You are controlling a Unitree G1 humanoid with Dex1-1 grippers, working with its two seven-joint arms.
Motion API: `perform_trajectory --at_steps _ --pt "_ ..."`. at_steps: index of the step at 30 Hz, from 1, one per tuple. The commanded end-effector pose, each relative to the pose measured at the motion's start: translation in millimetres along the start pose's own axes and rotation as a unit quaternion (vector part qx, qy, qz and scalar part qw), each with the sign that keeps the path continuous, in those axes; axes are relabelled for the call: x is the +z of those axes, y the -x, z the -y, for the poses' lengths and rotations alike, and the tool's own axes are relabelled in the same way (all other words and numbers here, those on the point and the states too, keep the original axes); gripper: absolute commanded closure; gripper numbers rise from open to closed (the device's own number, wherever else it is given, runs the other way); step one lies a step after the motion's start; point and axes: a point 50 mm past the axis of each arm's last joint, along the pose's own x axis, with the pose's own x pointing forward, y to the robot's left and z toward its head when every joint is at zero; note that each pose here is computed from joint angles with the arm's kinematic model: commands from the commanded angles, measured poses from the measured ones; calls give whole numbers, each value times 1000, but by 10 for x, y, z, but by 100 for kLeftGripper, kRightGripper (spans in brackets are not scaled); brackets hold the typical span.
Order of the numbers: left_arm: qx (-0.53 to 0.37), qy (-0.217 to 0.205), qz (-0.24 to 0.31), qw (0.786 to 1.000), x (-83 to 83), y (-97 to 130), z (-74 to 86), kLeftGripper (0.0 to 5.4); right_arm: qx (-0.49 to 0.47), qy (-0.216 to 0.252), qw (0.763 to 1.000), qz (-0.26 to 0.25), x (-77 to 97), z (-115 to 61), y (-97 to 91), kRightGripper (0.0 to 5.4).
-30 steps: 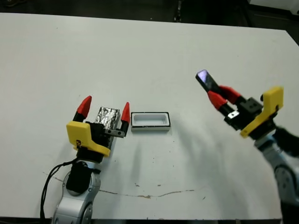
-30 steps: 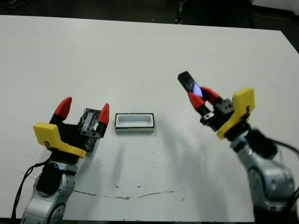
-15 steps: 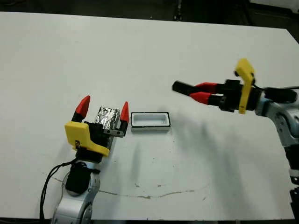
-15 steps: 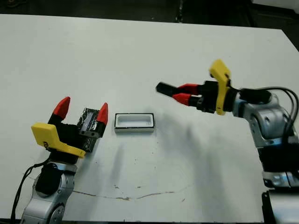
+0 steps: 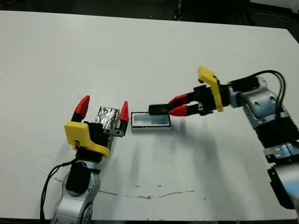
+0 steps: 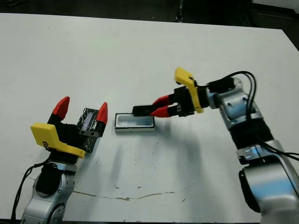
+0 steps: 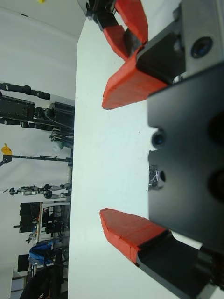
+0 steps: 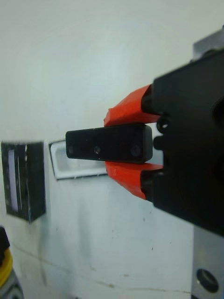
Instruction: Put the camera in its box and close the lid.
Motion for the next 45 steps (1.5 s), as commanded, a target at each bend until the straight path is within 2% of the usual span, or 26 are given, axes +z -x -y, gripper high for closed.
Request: perform_trajectory --at_steps 1,7,17,25,39,45 --pt "3 -7 -12 1000 -35 20 -10 0 18 11 1000 2 57 16 -21 371" --pt "0 -7 -9 1000 -31 17 -8 0 24 36 999 0 90 20 -71 371" --pt "1 -10 -8 1000 -19 10 -8 0 13 37 999 -33 106 41 -118 371" --pt "1 -7 -8 1000 -16 8 -6 0 6 76 996 -50 124 25 -160 371" --pt "2 -7 -12 1000 -25 19 -7 0 32 61 995 -74 69 -6 -291 371" --pt "1 -1 -10 1000 -31 22 -6 0 37 69 993 -83 65 -24 -351 371"
